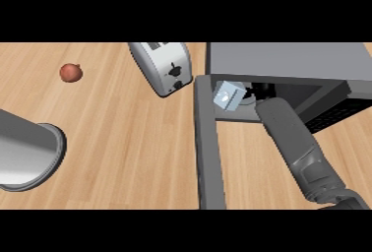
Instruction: Pick up the milk, place it into the microwave and close the microwave
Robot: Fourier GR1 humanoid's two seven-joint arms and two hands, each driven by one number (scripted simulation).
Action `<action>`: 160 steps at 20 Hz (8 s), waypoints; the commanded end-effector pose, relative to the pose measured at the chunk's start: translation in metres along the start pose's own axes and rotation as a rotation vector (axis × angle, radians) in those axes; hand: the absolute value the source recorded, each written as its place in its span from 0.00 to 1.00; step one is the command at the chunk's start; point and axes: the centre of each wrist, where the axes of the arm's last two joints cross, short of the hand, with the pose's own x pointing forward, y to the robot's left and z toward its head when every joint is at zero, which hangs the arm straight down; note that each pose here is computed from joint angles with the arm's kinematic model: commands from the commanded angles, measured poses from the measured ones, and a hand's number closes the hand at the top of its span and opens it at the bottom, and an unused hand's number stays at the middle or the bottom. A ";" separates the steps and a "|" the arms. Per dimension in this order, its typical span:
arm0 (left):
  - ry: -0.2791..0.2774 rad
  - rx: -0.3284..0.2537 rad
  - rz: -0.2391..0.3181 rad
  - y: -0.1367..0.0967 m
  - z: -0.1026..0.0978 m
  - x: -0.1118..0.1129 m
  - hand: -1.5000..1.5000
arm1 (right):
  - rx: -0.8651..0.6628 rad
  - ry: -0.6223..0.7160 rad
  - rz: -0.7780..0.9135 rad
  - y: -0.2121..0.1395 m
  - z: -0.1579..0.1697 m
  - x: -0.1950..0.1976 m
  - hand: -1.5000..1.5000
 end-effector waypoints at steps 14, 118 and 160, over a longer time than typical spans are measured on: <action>-0.017 -0.049 0.010 -0.002 -0.017 -0.008 0.00 | -0.209 -0.058 0.372 -0.054 -0.028 -0.008 1.00; 0.137 -0.688 -0.107 -0.341 -0.093 -0.228 1.00 | 0.167 -0.196 -0.605 -0.174 0.251 0.010 0.00; 0.137 -0.078 0.040 -0.374 -0.181 -0.172 0.00 | 0.192 -0.469 -0.020 -0.279 0.143 0.099 1.00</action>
